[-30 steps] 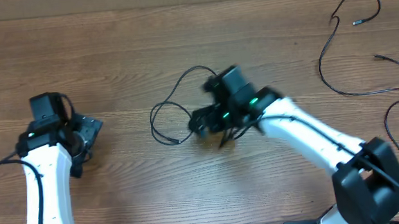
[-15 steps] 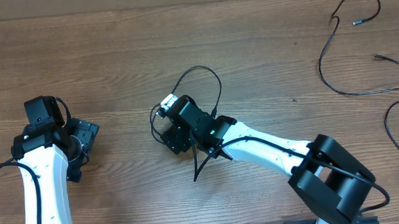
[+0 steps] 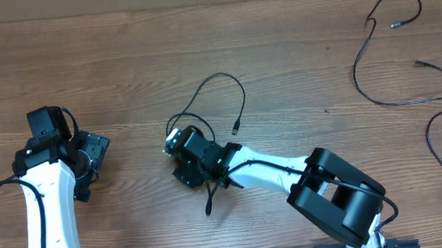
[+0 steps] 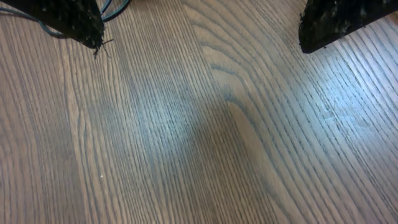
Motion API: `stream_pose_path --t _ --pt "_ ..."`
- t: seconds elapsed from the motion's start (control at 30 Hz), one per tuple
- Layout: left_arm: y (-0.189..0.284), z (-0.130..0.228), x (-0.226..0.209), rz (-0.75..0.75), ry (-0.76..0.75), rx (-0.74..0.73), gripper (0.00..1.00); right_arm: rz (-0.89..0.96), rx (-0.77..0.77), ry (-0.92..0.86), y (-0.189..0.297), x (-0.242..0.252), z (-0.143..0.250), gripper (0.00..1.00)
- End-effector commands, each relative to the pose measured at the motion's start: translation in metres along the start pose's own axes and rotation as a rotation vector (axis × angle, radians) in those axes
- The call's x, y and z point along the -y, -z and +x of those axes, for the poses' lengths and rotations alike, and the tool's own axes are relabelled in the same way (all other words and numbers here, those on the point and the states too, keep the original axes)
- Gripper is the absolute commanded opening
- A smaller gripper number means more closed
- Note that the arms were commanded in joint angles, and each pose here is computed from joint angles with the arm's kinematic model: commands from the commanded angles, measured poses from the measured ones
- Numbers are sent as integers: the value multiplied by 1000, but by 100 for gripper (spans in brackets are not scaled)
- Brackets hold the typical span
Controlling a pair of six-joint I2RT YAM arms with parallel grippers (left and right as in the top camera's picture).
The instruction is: Untangle cables
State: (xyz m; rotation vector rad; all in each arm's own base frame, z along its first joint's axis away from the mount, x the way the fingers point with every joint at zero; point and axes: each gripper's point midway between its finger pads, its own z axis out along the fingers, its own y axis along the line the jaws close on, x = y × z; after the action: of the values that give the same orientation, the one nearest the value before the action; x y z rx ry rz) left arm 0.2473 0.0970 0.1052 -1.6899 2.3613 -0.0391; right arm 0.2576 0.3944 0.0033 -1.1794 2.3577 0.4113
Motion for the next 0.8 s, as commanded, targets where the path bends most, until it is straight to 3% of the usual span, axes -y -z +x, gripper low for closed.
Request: stream_pose_path --t 0.0,0.27,0.53,0.77 --pt "4 -1 1 15 13 7 99 34 -40 28 -16 -5 16 63" --pt "4 -1 1 15 13 7 99 170 -176 -38 -16 22 51 4" --pt "4 -1 1 15 13 7 100 189 -195 -244 18 41 48 4" --pt "4 -1 1 15 13 7 99 305 -299 -405 48 118 78 4"
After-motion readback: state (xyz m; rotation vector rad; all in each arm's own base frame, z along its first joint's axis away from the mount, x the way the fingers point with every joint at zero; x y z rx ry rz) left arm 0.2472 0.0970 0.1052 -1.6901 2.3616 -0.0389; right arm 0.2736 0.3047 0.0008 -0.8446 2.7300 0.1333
